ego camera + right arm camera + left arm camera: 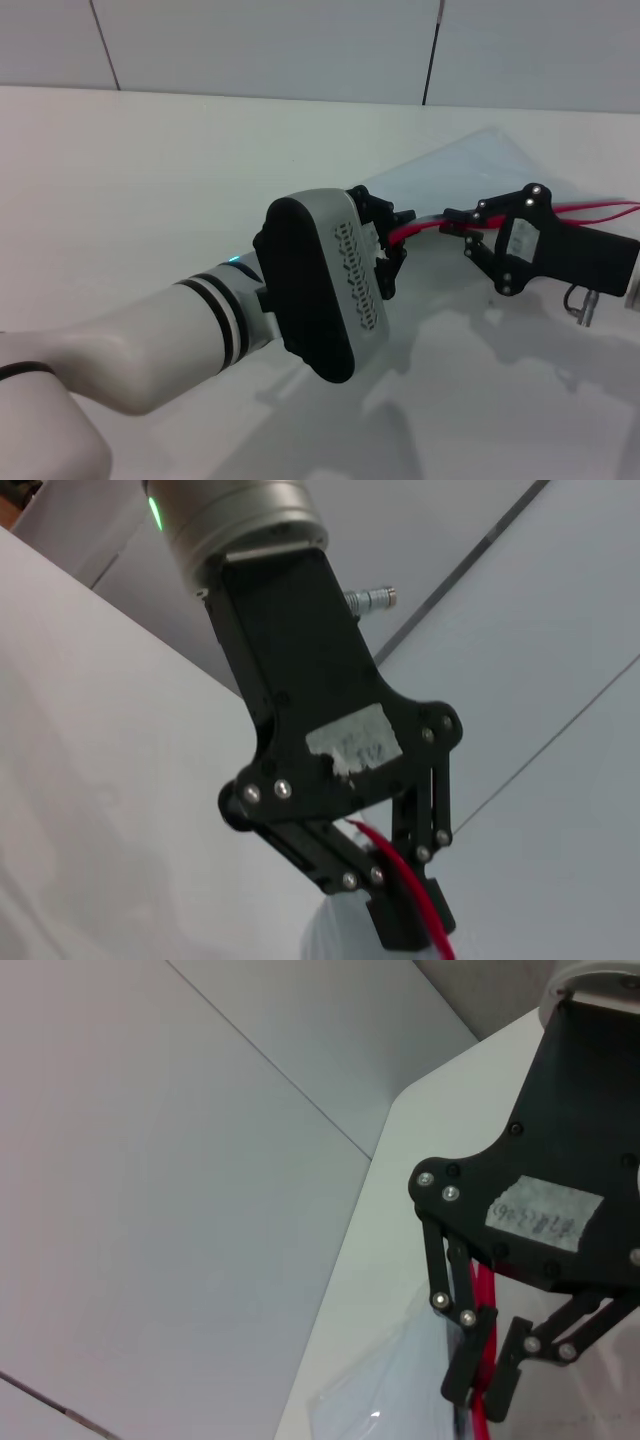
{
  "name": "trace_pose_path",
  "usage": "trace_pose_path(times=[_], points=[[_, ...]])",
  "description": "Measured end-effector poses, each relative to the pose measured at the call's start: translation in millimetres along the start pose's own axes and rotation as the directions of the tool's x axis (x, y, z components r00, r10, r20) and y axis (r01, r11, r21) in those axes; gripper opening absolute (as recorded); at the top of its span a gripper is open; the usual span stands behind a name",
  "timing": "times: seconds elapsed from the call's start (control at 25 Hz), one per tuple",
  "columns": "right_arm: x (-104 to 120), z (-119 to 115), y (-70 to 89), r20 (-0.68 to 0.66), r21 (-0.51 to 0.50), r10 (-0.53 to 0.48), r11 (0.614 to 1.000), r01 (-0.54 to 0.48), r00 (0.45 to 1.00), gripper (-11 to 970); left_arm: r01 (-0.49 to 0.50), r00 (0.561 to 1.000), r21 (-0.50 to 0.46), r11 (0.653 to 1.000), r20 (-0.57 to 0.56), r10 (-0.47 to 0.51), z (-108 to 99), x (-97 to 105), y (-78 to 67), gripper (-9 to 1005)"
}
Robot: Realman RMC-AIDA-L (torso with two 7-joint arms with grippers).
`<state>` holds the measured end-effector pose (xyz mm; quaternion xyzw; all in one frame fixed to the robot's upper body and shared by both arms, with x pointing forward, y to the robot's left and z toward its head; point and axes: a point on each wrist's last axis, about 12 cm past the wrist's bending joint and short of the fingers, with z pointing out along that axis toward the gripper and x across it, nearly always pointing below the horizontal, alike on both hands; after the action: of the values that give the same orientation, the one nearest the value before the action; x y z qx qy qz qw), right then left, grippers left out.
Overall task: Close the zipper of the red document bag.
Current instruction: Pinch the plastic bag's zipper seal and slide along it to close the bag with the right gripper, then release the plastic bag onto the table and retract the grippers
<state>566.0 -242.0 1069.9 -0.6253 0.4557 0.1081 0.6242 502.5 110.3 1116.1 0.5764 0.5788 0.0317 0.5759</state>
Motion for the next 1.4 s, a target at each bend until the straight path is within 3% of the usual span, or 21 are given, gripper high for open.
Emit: trace_pose_path(times=[0.44, 0.72, 0.96, 1.08, 1.2, 1.4], points=[[19.9, -16.5, 0.9, -0.148, 0.094, 0.045, 0.995, -0.031, 0.988, 71, -0.02, 0.999, 0.018, 1.0, 0.038, 0.019, -10.9, -9.1, -5.1, 51], [41.7, -43.7, -8.3, -0.302, 0.273, 0.131, 0.961, -0.046, 0.944, 85, -0.04, 0.997, 0.065, 0.997, 0.072, 0.035, -23.4, -17.0, -19.8, 52], [63.6, -71.0, -19.7, -0.418, 0.484, 0.289, 0.873, -0.058, 0.861, 97, -0.035, 0.996, 0.096, 0.995, 0.079, 0.028, -34.5, -15.8, -30.4, 51], [72.6, -85.1, -27.1, -0.44, 0.596, 0.383, 0.801, -0.055, 0.812, 103, -0.024, 0.997, 0.097, 0.995, 0.069, 0.017, -37.3, -12.7, -31.8, 49], [74.9, -94.7, -31.2, -0.396, 0.693, 0.455, 0.718, -0.066, 0.798, 109, -0.019, 0.997, 0.07, 0.997, 0.073, 0.014, -36.4, -8.2, -29.6, 43], [70.4, -95.5, -28.2, -0.291, 0.763, 0.491, 0.637, -0.111, 0.821, 119, 0.083, 0.995, -0.042, 0.996, 0.062, -0.08, -25.6, 13.0, -17.1, 33]])
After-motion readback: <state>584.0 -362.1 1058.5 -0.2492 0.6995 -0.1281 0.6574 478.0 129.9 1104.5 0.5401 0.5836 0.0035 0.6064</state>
